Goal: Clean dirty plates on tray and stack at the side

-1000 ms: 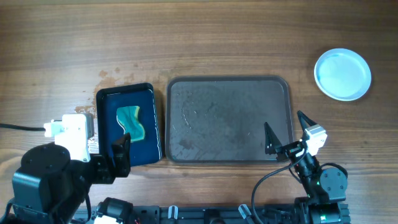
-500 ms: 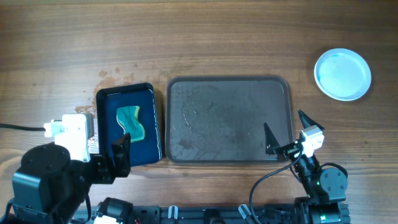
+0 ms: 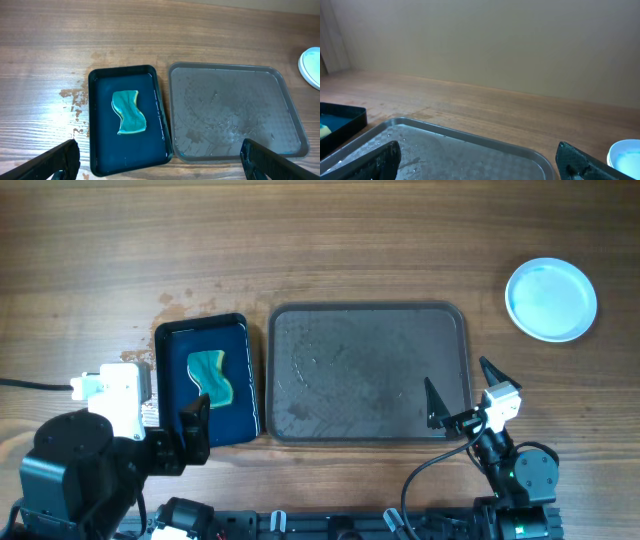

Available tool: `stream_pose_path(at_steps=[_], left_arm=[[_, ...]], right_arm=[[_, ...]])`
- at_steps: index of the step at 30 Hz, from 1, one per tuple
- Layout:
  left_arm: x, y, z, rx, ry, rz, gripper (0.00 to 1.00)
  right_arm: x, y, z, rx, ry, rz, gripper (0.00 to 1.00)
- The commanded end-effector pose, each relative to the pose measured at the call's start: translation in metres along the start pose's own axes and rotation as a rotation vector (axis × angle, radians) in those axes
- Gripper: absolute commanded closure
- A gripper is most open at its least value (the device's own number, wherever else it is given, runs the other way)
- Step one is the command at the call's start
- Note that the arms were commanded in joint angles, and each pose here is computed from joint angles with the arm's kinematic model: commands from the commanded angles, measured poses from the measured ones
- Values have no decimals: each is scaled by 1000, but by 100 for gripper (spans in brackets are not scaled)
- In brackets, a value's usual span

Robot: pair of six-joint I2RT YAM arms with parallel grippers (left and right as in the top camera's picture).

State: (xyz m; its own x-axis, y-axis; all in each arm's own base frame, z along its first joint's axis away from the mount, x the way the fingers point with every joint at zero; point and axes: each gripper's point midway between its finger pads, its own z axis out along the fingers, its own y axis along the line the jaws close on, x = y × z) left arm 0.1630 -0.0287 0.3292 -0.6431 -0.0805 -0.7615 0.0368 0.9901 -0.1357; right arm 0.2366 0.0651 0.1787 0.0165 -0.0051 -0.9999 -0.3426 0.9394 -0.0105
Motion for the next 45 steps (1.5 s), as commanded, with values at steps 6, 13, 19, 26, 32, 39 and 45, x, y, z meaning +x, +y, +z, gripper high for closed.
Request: stream_pose_path(at_steps=[6,13,19,26,32,39,45], left_arm=[[-48,-11,-5,46,-197,-15,0],[-121,-10,-6,79,-614,-64,0],[-90,-1,26,123,-778,-62,0],[-28,15,68,127,-827,-48,0],[-9,23,68,116,-925,-41,0],[3,28,85,112,-923,-41,0],[16,21,105,178,-962,2,0]], right_arm=[[1,-1,0,6,2,-18,0],[1,-1,0,6,3,-18,0],[1,-1,0,6,2,-18,0],[1,-1,0,6,3,-18,0],[1,-1,0,6,3,-18,0],[1,-1,0,6,2,-18,0],[1,-1,0,6,2,-18,0]])
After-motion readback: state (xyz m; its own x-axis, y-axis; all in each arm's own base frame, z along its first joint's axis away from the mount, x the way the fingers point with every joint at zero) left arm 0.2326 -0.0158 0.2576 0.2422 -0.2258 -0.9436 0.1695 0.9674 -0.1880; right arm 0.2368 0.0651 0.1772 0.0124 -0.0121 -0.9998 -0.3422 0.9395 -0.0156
